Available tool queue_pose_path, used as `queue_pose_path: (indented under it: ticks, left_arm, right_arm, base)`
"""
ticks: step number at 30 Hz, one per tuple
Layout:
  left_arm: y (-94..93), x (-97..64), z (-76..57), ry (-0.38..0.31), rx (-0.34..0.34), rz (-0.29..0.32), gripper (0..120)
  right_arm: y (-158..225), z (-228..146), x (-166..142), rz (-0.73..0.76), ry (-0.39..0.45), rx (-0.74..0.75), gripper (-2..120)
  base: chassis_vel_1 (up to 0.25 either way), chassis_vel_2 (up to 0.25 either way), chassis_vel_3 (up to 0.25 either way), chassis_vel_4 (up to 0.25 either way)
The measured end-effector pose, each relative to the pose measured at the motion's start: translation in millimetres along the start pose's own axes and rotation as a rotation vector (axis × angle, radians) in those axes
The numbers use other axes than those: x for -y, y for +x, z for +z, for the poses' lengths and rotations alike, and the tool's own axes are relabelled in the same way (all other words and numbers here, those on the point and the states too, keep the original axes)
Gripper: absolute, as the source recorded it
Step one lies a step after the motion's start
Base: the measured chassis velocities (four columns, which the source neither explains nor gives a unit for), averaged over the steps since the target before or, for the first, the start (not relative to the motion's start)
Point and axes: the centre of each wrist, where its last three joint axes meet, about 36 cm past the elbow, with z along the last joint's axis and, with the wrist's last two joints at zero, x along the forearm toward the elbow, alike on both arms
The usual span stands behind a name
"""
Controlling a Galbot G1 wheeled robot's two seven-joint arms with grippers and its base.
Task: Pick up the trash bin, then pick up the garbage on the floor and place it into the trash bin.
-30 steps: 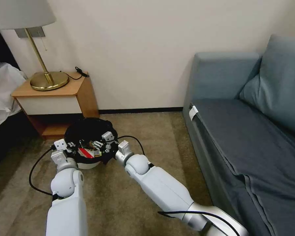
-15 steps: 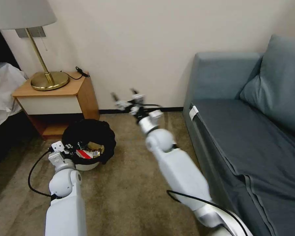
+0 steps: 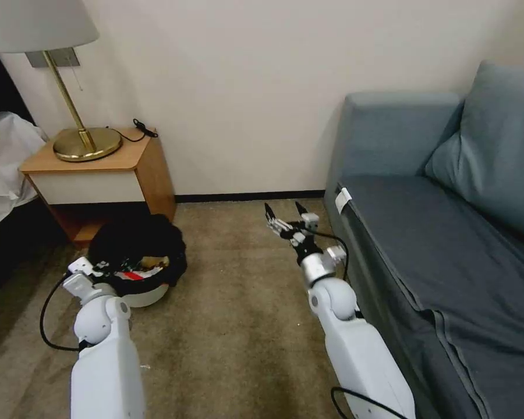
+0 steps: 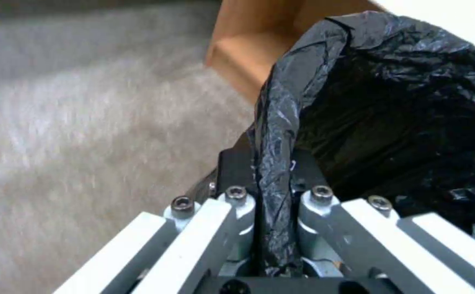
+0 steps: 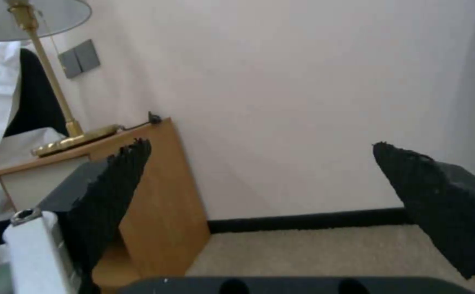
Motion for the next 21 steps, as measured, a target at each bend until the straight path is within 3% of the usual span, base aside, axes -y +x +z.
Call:
queue_pose_path:
  ticks: [6, 18, 21]
  left_arm:
    - [-6.7, 14.5, 2.5, 0.102, -0.059, -0.022, 4]
    - [-9.7, 10.6, 5.8, 0.111, -0.066, -0.027, 4]
    - [-7.6, 9.3, 8.0, 0.100, -0.068, -0.021, 18]
  right_arm:
    - [17, 13, -6, 0.011, -0.034, -0.007, 100]
    - [26, 15, 1, 0.021, -0.029, 0.002, 100]
    - [25, 15, 0, 0.016, -0.026, 0.001, 100]
  base:
    - [0.000, 0.000, 0.000, 0.000]
    - [0.000, 0.000, 0.000, 0.000]
    - [0.000, 0.000, 0.000, 0.000]
